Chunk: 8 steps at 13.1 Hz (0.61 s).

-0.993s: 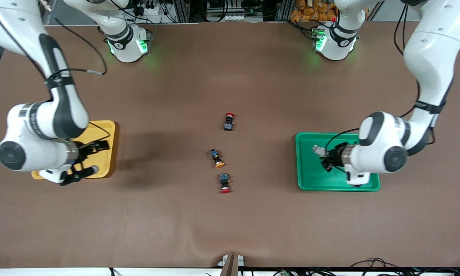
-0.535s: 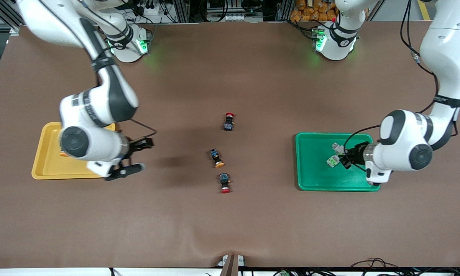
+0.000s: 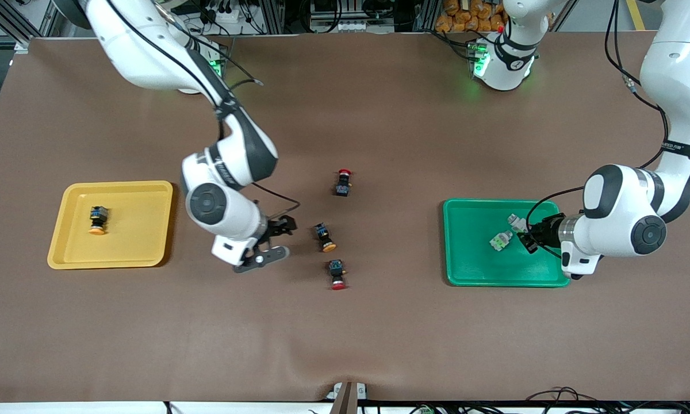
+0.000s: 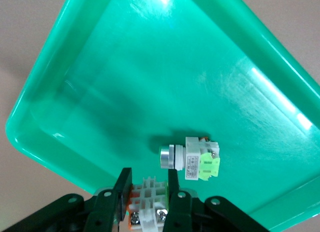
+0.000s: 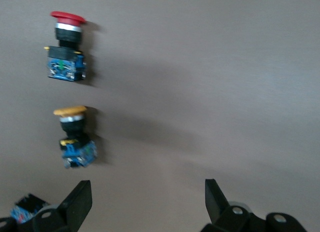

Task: Place green and yellow buttons in trays
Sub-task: 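Grasp the second yellow button while the left gripper opens and lifts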

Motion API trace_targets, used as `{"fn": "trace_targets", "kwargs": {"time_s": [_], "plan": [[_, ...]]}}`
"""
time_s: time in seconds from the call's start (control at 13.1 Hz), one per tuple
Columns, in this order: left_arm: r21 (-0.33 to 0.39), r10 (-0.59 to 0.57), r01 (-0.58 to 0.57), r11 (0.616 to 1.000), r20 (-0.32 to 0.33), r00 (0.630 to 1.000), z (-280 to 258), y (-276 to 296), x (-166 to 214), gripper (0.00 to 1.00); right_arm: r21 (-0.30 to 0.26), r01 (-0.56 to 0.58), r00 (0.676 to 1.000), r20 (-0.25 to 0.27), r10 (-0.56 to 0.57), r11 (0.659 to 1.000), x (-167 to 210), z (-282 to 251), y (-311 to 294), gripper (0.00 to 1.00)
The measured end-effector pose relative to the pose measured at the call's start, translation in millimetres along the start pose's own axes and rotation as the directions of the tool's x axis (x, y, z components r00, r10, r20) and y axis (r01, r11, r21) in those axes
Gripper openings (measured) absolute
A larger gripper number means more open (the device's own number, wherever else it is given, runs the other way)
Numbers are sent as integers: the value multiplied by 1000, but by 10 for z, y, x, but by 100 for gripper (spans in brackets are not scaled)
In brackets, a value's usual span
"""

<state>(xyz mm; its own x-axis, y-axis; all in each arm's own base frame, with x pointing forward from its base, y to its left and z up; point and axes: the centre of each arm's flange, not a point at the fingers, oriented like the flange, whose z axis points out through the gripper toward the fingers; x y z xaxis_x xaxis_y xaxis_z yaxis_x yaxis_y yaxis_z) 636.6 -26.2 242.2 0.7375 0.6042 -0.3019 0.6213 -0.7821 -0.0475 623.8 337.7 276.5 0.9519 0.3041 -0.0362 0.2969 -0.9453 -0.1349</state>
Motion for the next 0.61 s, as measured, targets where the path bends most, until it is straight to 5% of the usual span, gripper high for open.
{"fn": "trace_targets", "kwargs": {"time_s": [0.23,0.61], "plan": [[-1,9,-9,1000,0,1000,-4,18,-17,45,11,-55,998,-40,55,998,47,329,-478,100],[-2,38,-38,999,0,999,-7,26,-23,98,19,-43,998,-49,43,999,161,780,-753,100]]}}
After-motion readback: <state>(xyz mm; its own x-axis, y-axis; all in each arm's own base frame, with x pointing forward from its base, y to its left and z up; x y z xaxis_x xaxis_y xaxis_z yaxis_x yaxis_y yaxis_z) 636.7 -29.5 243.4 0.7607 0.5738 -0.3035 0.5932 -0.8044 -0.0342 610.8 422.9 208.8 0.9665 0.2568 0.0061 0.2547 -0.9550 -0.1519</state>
